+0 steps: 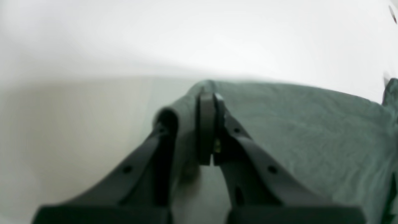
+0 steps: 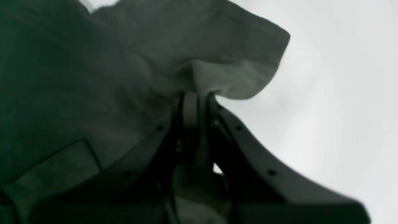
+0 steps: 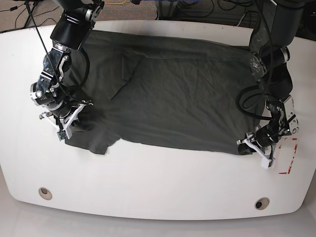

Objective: Layout the t-shirt on the table in an organized manner, then fold the t-shirt properly
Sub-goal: 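Lift the hem corners with both grippers and fold toward the collar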

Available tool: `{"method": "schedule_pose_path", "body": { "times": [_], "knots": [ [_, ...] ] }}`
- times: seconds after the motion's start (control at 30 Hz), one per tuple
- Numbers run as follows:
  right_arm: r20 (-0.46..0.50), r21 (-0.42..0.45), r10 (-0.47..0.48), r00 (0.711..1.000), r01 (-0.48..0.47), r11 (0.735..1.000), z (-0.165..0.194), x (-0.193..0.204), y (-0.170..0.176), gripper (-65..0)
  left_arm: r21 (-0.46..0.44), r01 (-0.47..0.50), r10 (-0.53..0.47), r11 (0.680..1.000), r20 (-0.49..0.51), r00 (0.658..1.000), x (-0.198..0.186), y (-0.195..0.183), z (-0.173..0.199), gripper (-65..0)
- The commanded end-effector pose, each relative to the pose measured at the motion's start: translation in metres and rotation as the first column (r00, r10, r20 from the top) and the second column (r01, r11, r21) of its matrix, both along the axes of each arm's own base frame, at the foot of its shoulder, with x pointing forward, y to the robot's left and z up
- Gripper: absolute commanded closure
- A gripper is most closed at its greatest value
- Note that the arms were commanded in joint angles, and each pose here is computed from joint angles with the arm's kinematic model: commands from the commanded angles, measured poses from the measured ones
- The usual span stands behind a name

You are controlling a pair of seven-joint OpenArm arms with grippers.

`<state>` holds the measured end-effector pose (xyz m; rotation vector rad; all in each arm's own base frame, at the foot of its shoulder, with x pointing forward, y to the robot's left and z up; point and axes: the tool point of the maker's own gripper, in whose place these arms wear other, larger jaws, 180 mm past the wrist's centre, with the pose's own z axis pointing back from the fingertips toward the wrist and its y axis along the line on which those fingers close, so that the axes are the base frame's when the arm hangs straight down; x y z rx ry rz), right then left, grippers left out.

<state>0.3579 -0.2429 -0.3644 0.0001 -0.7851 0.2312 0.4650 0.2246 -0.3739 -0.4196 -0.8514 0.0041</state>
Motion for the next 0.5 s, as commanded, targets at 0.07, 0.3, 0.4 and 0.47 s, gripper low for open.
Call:
{"method": "schedule_pose_path", "body": {
  "times": [0.07,0.3,0.4,0.47],
  "knots": [
    [0.082,-0.005,0.003,0.997,-0.003,1.000,0.024,0.016,-0.003,-2.2,0.056,0.003,-0.006,0.998,0.052,0.999,0.004,0.012,0.023,-0.1],
    [0.116,-0.030,0.010,0.993,-0.006,1.000,0.038,0.018,-0.003,-2.2,0.122,0.006,-0.012,0.993,0.043,0.999,-0.014,0.021,0.018,-0.1],
    [0.140,-0.057,0.015,0.990,-0.007,0.998,0.051,0.017,-0.003,-2.2,0.161,0.012,-0.018,0.987,0.035,0.999,-0.021,0.026,0.021,-0.1],
    [0.133,-0.063,0.013,0.991,-0.005,0.998,0.053,0.016,-0.001,-2.2,0.191,0.014,-0.021,0.982,0.032,0.999,-0.026,0.030,0.024,-0.1]
  ]
}}
